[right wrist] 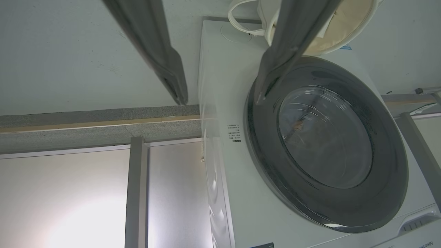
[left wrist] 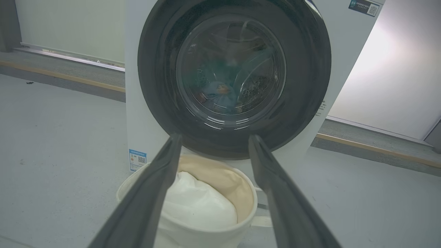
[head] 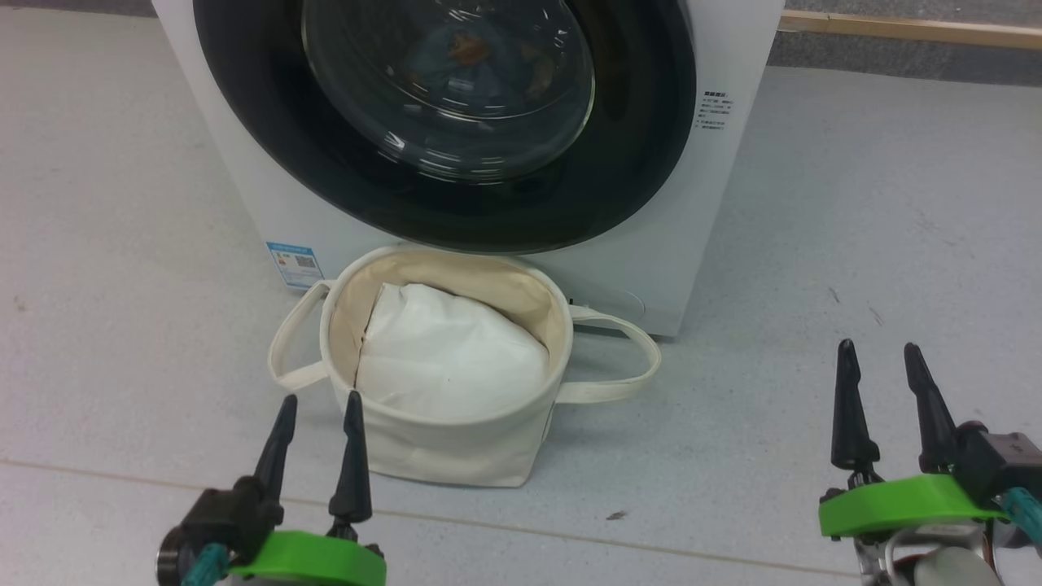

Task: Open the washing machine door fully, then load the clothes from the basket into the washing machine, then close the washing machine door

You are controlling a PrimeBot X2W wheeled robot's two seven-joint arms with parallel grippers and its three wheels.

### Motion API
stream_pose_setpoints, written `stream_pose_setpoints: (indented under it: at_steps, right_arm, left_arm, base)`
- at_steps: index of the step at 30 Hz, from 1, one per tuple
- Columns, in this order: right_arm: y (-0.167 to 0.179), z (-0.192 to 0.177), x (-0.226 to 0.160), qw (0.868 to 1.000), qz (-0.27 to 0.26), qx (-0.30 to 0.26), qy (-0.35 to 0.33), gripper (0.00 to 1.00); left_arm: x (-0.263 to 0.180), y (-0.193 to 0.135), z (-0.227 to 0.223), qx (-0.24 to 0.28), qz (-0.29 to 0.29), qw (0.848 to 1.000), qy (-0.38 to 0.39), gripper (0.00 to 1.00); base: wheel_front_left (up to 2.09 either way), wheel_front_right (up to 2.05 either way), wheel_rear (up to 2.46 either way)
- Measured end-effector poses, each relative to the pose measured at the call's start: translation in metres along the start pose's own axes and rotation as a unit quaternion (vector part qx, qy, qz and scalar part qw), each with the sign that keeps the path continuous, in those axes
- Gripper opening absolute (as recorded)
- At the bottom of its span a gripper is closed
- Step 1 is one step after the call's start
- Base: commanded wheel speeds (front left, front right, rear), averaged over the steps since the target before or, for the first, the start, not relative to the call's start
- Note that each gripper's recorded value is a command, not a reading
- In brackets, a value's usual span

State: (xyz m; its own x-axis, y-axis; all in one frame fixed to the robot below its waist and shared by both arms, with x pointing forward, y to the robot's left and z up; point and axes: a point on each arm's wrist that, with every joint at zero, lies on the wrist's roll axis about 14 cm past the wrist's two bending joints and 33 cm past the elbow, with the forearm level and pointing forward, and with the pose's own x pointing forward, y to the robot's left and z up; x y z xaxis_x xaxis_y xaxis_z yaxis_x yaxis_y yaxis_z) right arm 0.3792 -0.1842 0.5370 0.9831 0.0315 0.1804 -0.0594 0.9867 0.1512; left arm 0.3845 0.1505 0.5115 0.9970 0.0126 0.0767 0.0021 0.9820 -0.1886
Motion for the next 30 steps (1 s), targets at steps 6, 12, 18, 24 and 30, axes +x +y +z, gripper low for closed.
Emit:
stream_pose_setpoints:
  at_steps: [6,12,18,24,30]
  right_arm:
    - [-0.002,-0.006,-0.007,1.000,-0.004,0.000,0.011,1.00]
    - [-0.005,-0.010,-0.009,1.000,-0.008,-0.005,0.017,1.00]
    - [-0.007,-0.010,-0.010,1.000,-0.010,-0.005,0.019,1.00]
    - [-0.007,-0.011,-0.010,1.000,-0.011,-0.005,0.019,1.00]
    - [-0.007,-0.011,-0.010,1.000,-0.011,-0.005,0.020,1.00]
  left_arm:
    - [-0.003,-0.007,-0.005,0.020,-0.013,1.000,0.006,1.00]
    - [-0.005,-0.008,-0.006,0.023,-0.014,1.000,0.008,1.00]
    - [-0.005,-0.009,-0.007,0.024,-0.016,1.000,0.009,1.00]
    - [-0.006,-0.010,-0.007,0.024,-0.017,1.000,0.010,1.00]
    - [-0.006,-0.010,-0.009,0.024,-0.019,0.999,0.013,1.00]
  base:
    - [0.00,0.00,0.00]
    - [0.00,0.00,0.00]
    - [0.00,0.00,0.00]
    - [0.00,0.00,0.00]
    - [0.00,0.00,0.00]
